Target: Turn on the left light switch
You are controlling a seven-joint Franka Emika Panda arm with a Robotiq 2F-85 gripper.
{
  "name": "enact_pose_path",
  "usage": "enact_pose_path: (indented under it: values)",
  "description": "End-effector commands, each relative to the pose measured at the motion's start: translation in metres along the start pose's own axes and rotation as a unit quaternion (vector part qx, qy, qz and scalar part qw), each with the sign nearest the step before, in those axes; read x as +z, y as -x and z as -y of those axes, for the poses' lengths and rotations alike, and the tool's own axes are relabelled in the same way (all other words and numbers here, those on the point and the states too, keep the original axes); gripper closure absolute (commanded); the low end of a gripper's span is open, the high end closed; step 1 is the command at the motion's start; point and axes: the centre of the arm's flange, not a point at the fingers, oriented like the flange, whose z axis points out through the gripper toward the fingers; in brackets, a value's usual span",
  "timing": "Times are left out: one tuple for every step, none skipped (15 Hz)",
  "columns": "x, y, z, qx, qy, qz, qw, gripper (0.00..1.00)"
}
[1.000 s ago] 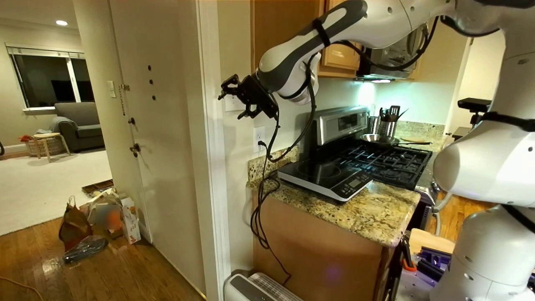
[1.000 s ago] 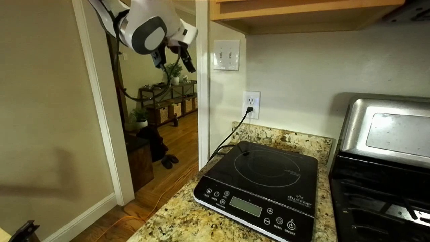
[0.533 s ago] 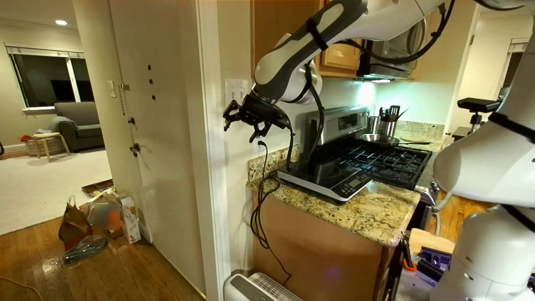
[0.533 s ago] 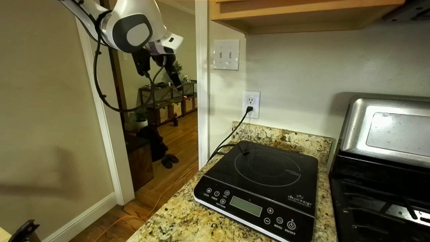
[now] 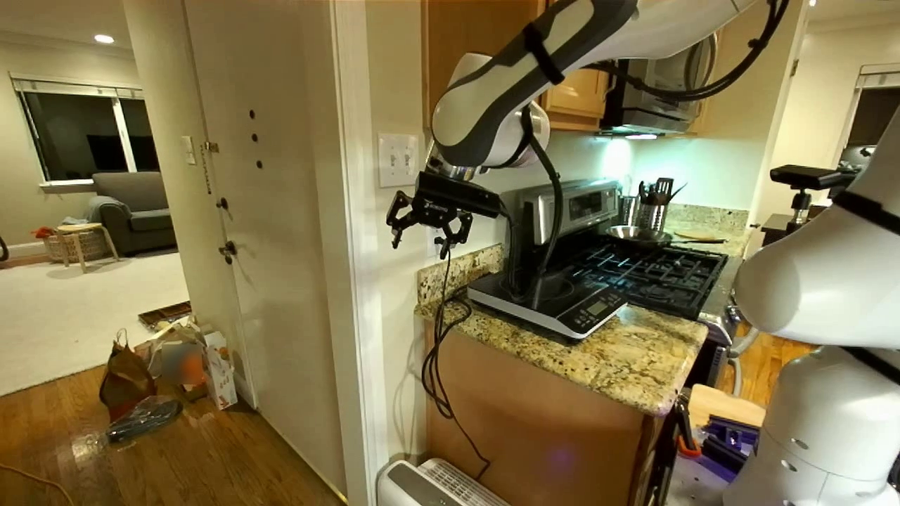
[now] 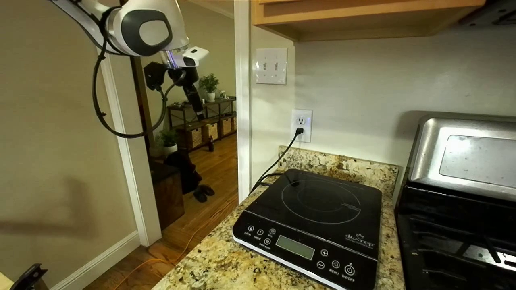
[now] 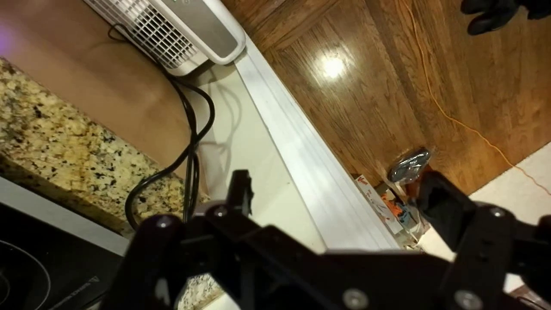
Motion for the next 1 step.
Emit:
enact_pose_path:
  values:
    - [0.0012,-0.0008,-0.0011,0.0,0.0,0.002,1.0,0.0]
